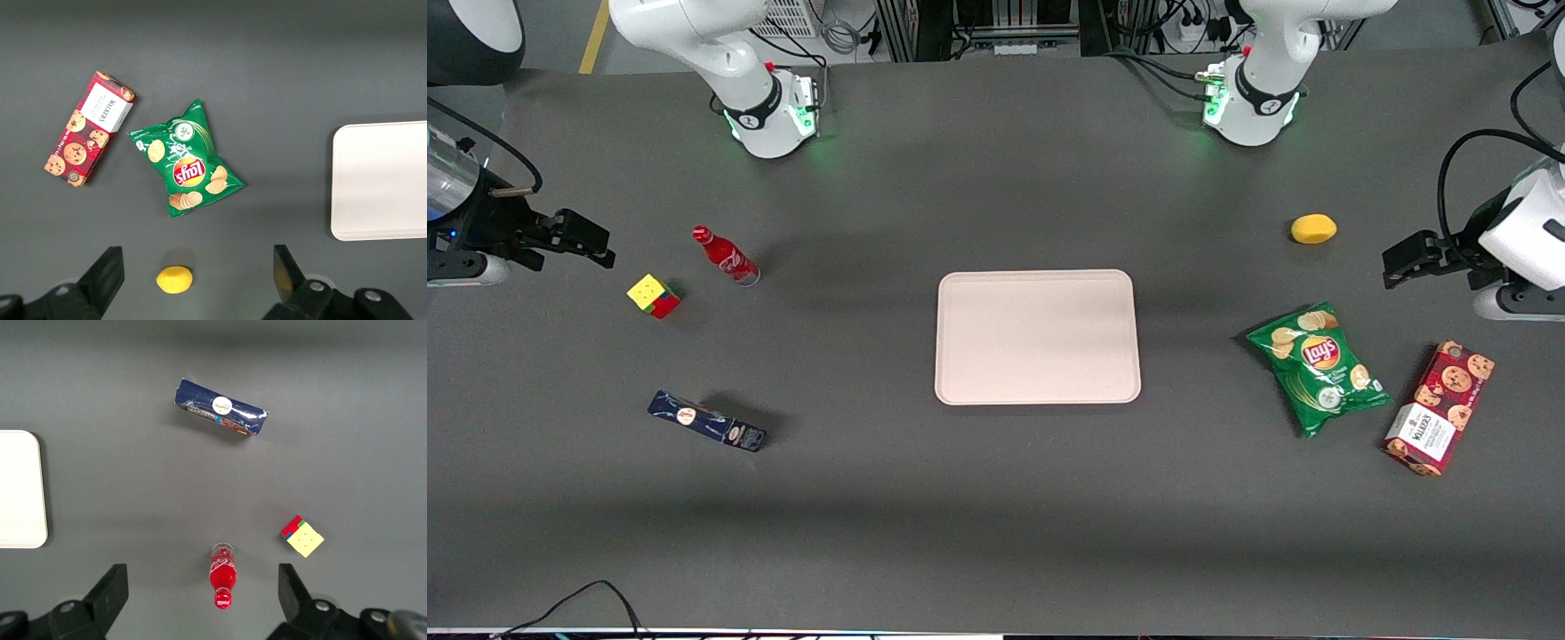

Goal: Place coke bottle on tray
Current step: 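Move the open right gripper toward the red Coca-Cola bottle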

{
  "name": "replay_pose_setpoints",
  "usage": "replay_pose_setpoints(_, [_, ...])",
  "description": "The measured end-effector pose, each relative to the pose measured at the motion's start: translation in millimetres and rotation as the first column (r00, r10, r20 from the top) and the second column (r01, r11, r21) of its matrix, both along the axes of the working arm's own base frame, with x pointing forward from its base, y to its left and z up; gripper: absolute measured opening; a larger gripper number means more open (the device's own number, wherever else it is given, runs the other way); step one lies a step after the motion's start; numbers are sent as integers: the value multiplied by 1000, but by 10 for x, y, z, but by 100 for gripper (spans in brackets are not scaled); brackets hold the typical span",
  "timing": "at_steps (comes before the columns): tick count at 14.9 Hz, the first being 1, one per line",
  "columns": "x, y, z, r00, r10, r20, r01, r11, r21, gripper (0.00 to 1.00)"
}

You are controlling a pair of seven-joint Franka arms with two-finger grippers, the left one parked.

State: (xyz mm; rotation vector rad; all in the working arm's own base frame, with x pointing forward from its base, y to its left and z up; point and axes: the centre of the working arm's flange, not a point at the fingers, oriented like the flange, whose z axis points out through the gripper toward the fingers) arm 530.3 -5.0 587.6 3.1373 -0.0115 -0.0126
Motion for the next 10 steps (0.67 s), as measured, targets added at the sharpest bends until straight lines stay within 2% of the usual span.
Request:
replay_pose_setpoints(6, [-2, -2, -11, 1000, 0, -4, 0, 1000, 0, 100])
replay_pose_setpoints(8, [-19, 0, -85, 1000, 1, -23, -1, 1000, 0, 100])
replay_pose_setpoints(10, [-74, 2, -268, 998, 2, -60, -2, 1000, 2, 100])
